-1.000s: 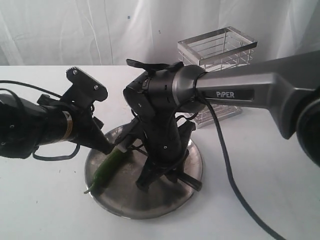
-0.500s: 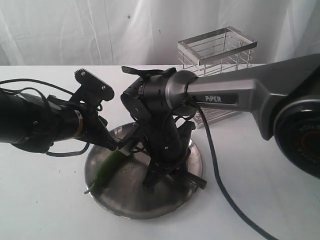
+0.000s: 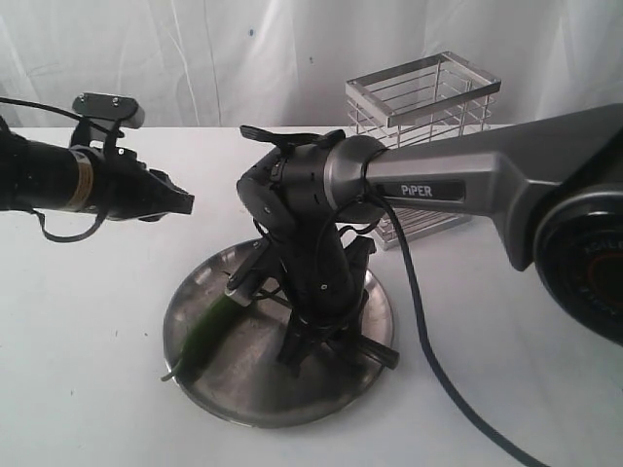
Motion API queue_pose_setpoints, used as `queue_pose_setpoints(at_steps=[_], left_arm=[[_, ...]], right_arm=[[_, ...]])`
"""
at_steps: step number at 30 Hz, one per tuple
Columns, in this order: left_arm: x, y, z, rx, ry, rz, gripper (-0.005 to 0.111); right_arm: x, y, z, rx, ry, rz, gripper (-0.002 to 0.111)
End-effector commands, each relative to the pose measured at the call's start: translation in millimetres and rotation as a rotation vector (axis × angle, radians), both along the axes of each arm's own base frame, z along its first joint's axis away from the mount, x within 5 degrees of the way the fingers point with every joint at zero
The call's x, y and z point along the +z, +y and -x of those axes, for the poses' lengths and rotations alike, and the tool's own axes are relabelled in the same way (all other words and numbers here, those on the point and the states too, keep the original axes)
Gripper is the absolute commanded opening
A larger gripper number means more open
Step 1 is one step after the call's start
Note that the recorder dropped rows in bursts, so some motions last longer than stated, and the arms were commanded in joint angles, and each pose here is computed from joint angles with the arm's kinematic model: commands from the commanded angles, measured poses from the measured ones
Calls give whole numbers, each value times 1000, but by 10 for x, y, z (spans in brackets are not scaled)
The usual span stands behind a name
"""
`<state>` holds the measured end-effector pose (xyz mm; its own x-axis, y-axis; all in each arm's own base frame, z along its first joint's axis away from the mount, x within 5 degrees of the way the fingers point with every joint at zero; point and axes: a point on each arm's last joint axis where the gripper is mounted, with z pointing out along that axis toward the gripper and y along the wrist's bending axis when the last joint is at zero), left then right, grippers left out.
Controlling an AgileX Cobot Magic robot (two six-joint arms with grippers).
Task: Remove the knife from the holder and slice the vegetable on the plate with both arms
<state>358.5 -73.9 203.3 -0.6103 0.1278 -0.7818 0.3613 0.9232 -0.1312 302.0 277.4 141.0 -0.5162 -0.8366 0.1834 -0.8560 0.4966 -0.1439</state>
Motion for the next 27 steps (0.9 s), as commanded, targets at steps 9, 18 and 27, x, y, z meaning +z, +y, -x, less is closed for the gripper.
queue_pose_setpoints(at_steps=[9, 18, 27], left_arm=[[-484, -292, 28, -189, 159, 98, 39], [-481, -301, 62, -255, 176, 133, 39], [-470, -278, 87, -274, 197, 175, 47]], right_arm=[[25, 17, 21, 43, 24, -12, 0], [25, 18, 22, 47, 26, -13, 0], [25, 18, 22, 47, 26, -13, 0]])
